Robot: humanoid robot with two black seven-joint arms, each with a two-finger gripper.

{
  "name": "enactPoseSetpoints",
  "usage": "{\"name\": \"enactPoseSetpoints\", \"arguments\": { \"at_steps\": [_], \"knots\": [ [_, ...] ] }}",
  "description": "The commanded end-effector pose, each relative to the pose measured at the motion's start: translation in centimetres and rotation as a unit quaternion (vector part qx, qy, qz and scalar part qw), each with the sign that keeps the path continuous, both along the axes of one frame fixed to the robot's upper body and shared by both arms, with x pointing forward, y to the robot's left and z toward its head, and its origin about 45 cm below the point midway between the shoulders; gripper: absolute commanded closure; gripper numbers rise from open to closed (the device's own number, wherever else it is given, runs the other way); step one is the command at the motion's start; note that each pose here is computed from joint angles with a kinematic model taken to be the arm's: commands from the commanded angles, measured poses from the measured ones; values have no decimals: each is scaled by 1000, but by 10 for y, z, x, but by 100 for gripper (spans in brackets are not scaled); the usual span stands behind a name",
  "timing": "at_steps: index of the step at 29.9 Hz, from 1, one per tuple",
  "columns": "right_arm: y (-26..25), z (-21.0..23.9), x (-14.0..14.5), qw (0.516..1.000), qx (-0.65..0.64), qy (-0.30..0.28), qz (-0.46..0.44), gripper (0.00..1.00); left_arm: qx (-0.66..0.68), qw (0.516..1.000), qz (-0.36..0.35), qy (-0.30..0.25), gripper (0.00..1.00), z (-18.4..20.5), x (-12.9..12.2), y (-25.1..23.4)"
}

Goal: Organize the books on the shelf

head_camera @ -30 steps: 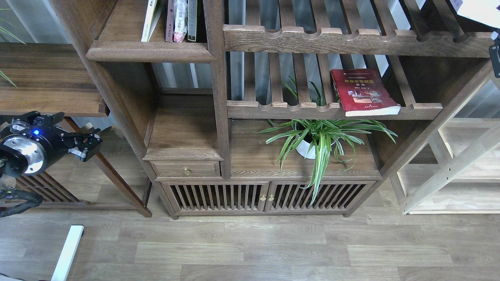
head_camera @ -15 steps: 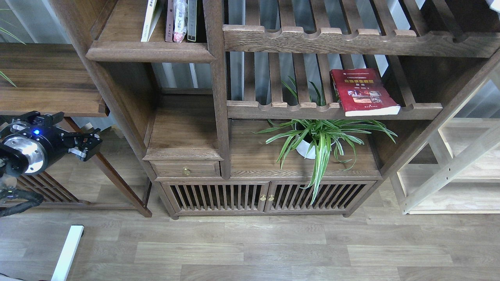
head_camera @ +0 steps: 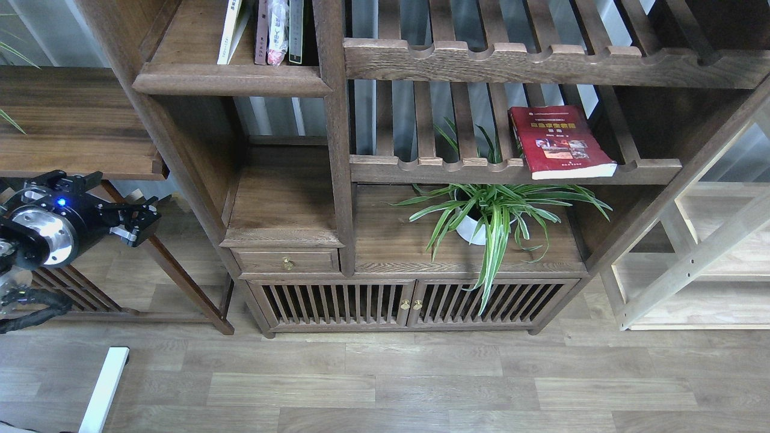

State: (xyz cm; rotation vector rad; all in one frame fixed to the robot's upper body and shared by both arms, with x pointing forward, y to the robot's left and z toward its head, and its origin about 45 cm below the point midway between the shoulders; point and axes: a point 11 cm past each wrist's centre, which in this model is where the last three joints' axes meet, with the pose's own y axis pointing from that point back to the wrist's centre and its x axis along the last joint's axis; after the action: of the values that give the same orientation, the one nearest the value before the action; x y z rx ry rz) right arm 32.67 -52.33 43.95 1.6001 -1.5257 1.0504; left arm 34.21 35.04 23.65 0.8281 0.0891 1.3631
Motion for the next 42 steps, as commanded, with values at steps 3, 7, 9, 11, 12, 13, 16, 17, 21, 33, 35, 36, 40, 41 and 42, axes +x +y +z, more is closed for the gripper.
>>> {"name": "enactPoseSetpoints", "arguments": {
  "at_steps": [3, 7, 9, 11, 12, 13, 16, 17, 21, 33, 35, 36, 40, 41, 42],
  "knots": [
    [3, -7, 1, 1000, -14, 14, 10, 100, 0, 1000, 0, 0, 14, 0, 1, 0],
    [9, -13, 3, 999, -27, 27, 23, 100, 2, 1000, 2, 0, 14, -1, 1, 1],
    [12, -15, 5, 999, -26, 31, 28, 100, 2, 1000, 2, 0, 14, -1, 1, 1],
    [15, -16, 7, 999, -25, 33, 32, 100, 2, 1000, 2, 0, 14, -1, 1, 1],
    [15, -16, 7, 999, -25, 34, 33, 100, 2, 1000, 2, 0, 14, -1, 1, 1],
    [16, -16, 8, 999, -25, 34, 34, 100, 2, 1000, 2, 0, 14, -1, 1, 1],
    [16, -16, 7, 998, -24, 35, 35, 100, 1, 1000, 2, -1, 14, 0, 2, 1],
    [16, -16, 7, 998, -24, 36, 36, 100, 0, 1000, 2, -2, 14, 0, 2, 0],
    [15, -17, 6, 998, -20, 43, 36, 100, 1, 1000, 2, -3, 14, 1, 2, 1],
    [26, -1, 9, 995, 12, 64, 73, 100, 1, 1000, 2, -3, 14, 0, 2, 1],
    [30, 4, 11, 994, 19, 64, 82, 100, 1, 1000, 2, -3, 14, 0, 2, 1],
    [32, 5, 11, 994, 22, 66, 87, 100, 1, 1000, 2, -3, 14, 0, 2, 1],
    [36, 5, 12, 991, 34, 80, 99, 99, 1, 1000, 3, -3, 14, 0, 2, 2],
    [38, 5, 12, 990, 37, 84, 104, 99, 1, 1000, 3, -3, 14, 0, 2, 2],
    [39, 6, 13, 989, 40, 88, 108, 99, 1, 1000, 3, -3, 14, 0, 2, 2]
  ]
}}
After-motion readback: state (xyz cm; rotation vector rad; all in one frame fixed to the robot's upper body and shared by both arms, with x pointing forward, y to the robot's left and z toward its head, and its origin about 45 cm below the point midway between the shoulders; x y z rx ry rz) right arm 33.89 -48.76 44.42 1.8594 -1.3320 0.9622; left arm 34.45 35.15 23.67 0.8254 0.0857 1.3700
